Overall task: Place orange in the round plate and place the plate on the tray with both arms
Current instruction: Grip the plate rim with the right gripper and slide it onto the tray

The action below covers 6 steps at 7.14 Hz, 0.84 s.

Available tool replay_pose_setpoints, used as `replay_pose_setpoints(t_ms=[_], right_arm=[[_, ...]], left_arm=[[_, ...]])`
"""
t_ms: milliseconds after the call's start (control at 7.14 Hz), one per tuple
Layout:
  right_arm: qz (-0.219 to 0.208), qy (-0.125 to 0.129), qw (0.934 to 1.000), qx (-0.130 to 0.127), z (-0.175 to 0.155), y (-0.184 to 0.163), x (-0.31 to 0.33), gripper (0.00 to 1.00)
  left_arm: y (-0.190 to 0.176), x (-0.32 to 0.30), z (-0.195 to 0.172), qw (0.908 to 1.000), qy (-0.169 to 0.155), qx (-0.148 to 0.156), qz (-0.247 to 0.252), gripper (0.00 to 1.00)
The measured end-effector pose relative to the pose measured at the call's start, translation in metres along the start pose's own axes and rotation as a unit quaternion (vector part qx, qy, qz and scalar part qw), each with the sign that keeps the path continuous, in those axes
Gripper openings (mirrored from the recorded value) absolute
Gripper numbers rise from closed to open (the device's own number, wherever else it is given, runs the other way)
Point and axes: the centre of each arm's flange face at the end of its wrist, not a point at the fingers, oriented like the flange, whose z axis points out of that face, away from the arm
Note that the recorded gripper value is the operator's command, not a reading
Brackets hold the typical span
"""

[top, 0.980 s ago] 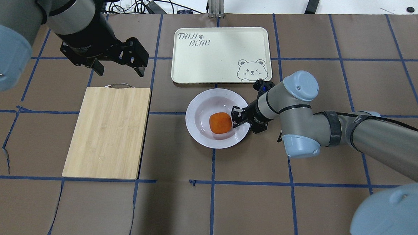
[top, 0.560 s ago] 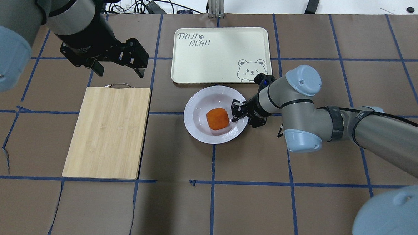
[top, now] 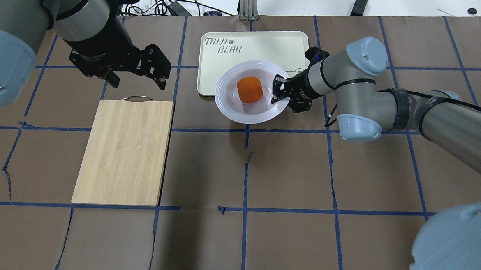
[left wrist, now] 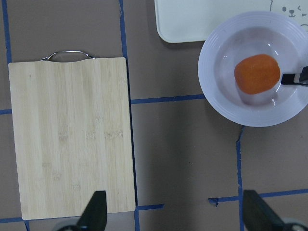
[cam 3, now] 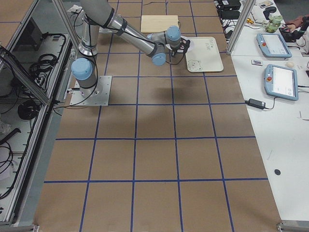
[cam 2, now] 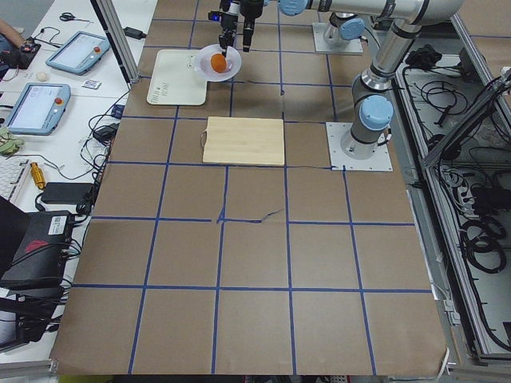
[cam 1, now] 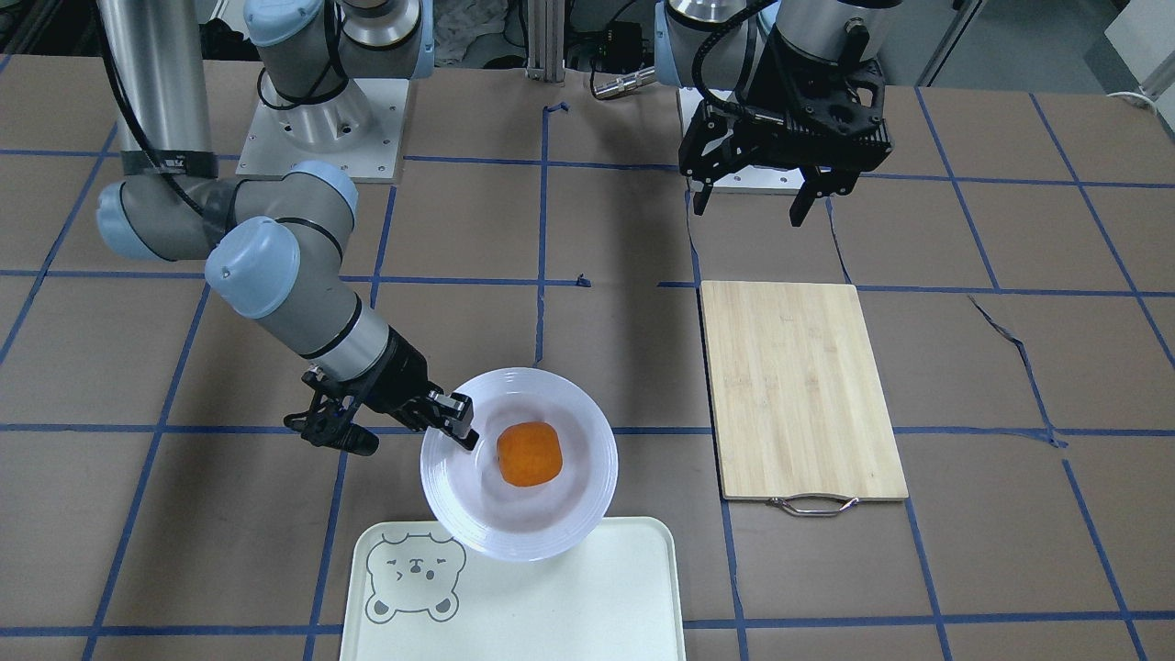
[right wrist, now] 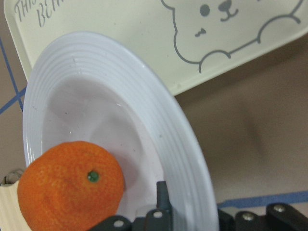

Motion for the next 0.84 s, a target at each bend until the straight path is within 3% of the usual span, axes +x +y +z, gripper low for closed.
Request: replay_pose_setpoints(t_ms=[420, 700, 840], right_arm=[[0.000, -0.014, 0.9992, 0.037, 0.017, -0.104, -0.010, 0.07], [0.000, -0.016, 0.9991, 0.039, 0.046, -0.138, -0.007, 0.14], [0.001, -0.013, 0.9993, 0.034, 0.058, -0.142, -0.001, 0.56]], left_arm=[[0.001, 0.000, 0.001, 1.0000, 0.001, -0.001, 0.000, 1.00], [0.001, 0.000, 0.001, 1.0000, 0.001, -0.001, 0.000, 1.00], [0.001, 0.001, 0.001, 1.0000, 0.001, -0.001, 0.000, 1.00]])
